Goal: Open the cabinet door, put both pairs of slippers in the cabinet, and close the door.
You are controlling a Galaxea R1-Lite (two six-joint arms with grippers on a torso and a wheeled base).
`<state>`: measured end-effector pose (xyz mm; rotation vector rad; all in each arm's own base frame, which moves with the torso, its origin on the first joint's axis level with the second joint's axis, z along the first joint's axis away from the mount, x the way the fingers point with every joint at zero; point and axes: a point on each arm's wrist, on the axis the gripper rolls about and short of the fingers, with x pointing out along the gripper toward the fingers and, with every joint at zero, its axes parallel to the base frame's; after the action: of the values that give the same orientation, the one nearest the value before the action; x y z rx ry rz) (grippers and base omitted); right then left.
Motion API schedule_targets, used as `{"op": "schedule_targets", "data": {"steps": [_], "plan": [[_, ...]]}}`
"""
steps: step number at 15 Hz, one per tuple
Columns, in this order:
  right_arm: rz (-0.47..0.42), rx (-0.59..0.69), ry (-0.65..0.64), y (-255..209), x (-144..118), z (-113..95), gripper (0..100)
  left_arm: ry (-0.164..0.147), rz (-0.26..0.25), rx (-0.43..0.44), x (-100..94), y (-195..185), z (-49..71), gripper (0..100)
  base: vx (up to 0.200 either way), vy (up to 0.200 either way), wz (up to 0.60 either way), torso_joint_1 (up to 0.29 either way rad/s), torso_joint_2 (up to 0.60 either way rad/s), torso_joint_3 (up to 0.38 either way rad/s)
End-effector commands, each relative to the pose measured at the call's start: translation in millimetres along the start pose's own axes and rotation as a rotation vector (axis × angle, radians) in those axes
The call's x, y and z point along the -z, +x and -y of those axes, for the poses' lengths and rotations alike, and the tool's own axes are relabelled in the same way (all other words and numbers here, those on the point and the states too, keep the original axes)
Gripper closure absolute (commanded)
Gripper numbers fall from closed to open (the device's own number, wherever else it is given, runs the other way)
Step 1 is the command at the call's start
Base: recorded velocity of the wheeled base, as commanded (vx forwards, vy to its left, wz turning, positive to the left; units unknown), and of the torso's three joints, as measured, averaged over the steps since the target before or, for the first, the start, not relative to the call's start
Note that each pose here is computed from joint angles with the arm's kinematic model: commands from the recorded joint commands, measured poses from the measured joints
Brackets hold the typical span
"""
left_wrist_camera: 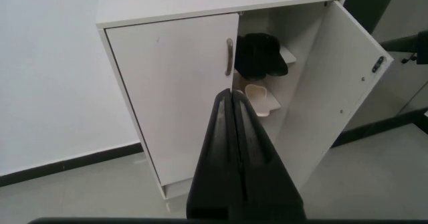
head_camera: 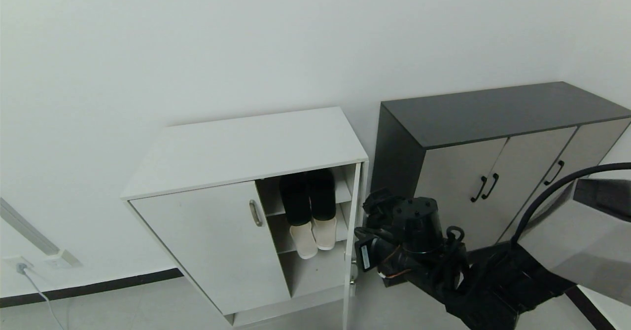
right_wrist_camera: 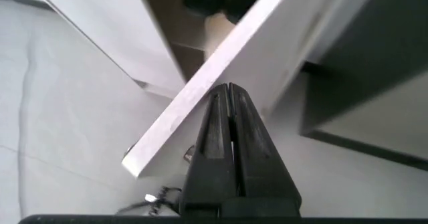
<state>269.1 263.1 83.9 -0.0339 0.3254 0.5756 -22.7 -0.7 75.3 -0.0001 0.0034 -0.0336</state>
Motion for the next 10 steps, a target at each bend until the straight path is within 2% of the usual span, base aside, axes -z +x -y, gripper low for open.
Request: {"op": "schedule_targets", "data": {"steps": [1, 5, 10], "plan": [[0.019, -0.038, 0.014, 0.4, -0.8, -7.3, 100, 0.0, 0.0, 0.0, 0.0, 0.0, 0.0, 100, 0.0, 0.0, 0.0, 0.0, 0.0, 0.0], [0.059, -0.056, 0.023, -9.4, -13.8, -6.7, 100, 0.0, 0.0, 0.0, 0.0, 0.0, 0.0, 100, 0.0, 0.0, 0.0, 0.0, 0.0, 0.0], [0.156, -0.132, -0.064, -16.6, 1.8, 10.0, 100, 0.0, 0.0, 0.0, 0.0, 0.0, 0.0, 100, 0.0, 0.0, 0.0, 0.0, 0.0, 0.0]]}}
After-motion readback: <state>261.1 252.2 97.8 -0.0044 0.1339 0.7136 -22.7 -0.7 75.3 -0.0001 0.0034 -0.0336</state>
